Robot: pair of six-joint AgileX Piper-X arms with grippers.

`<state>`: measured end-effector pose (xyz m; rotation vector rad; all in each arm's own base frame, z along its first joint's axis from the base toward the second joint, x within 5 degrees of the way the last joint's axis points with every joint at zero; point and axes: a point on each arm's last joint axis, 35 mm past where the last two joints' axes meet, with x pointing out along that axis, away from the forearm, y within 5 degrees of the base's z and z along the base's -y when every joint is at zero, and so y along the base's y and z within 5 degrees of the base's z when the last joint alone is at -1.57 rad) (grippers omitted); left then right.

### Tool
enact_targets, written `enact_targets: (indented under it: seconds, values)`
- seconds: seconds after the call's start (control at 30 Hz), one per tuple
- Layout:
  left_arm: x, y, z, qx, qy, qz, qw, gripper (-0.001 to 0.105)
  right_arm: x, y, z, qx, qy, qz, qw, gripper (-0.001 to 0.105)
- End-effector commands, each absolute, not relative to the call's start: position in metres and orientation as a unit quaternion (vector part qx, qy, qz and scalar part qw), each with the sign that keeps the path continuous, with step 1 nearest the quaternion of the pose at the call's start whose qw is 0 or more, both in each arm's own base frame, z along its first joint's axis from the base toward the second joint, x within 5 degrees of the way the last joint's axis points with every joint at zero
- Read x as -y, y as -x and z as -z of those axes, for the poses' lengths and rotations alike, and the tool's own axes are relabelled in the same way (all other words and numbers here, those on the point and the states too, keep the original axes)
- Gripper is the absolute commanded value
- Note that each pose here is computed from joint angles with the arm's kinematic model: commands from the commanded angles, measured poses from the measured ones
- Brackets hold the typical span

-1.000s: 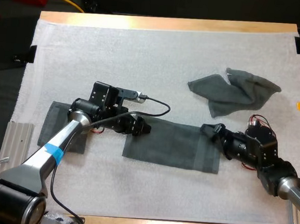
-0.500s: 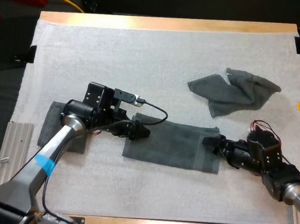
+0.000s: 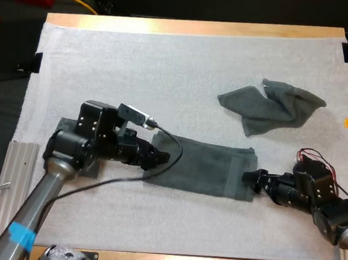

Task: Pick towel from pile, fold and stack

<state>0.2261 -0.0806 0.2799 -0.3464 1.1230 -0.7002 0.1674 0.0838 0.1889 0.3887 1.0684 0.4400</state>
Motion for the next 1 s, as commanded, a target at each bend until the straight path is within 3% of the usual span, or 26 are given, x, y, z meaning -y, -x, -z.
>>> enact_targets:
  seconds: [0.0, 0.47, 0.73, 0.97]
  values:
    - [0.08, -0.223, -0.286, -0.512, 0.16, 0.332, 0.776, 0.068, -0.082, -0.166, -0.191, -0.506, -0.177, -0.205, 0.819, 0.076]
    - [0.068, -0.18, -0.308, -0.533, 0.159, 0.318, 0.768, 0.068, -0.074, -0.155, -0.214, -0.51, -0.131, -0.175, 0.832, 0.076]
    - [0.067, -0.175, -0.311, -0.533, 0.161, 0.322, 0.766, 0.068, -0.072, -0.159, -0.232, -0.498, -0.082, -0.158, 0.849, 0.076]
    - [0.067, -0.174, -0.311, -0.534, 0.167, 0.329, 0.761, 0.068, -0.074, -0.162, -0.226, -0.508, -0.057, -0.163, 0.844, 0.076]
